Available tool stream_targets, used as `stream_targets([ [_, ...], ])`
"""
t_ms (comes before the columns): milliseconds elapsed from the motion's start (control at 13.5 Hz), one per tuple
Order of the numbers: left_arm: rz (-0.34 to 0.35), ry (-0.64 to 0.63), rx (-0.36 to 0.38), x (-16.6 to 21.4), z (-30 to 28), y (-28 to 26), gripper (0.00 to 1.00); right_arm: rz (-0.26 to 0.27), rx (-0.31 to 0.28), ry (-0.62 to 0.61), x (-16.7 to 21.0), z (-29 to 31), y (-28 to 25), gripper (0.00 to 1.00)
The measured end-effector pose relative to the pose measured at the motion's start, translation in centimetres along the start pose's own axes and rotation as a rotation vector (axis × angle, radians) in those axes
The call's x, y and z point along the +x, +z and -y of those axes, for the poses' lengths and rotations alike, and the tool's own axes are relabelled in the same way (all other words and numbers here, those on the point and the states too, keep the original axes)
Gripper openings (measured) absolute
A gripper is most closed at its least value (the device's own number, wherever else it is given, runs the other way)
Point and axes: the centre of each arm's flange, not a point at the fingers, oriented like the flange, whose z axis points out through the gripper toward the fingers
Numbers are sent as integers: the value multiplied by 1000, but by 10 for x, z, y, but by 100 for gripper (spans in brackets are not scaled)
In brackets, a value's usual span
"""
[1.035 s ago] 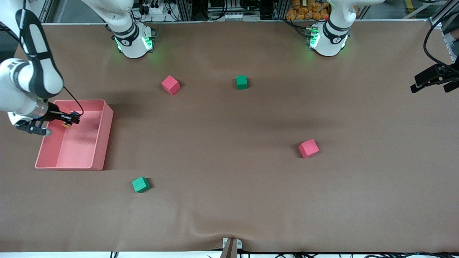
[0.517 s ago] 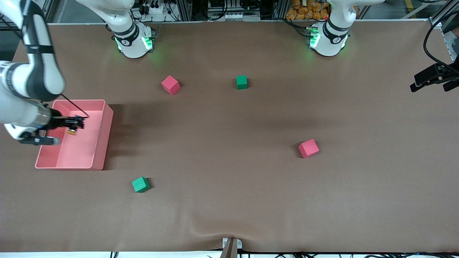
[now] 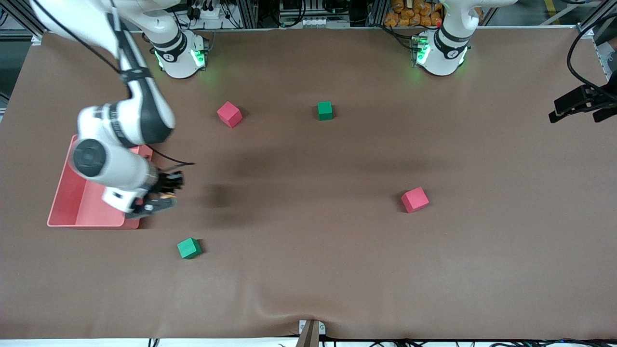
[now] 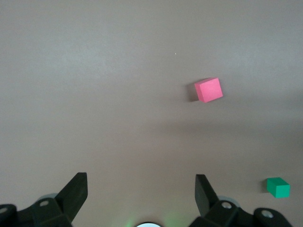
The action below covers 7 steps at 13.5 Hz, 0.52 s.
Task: Place and upright button with both arms
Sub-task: 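Lift the button out of the tray with the right gripper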
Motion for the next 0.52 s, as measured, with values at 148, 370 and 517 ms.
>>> stream_targets([
  [148,3,3,0,0,-2,0,100,-16,-5,15,29,57,12,41],
  [370,6,-6,0,0,3,1,100,-33,-6,-39,60,144,54,41],
  [517,6,-6,0,0,3,1,100,-87,0,-95,68,191,84,41],
])
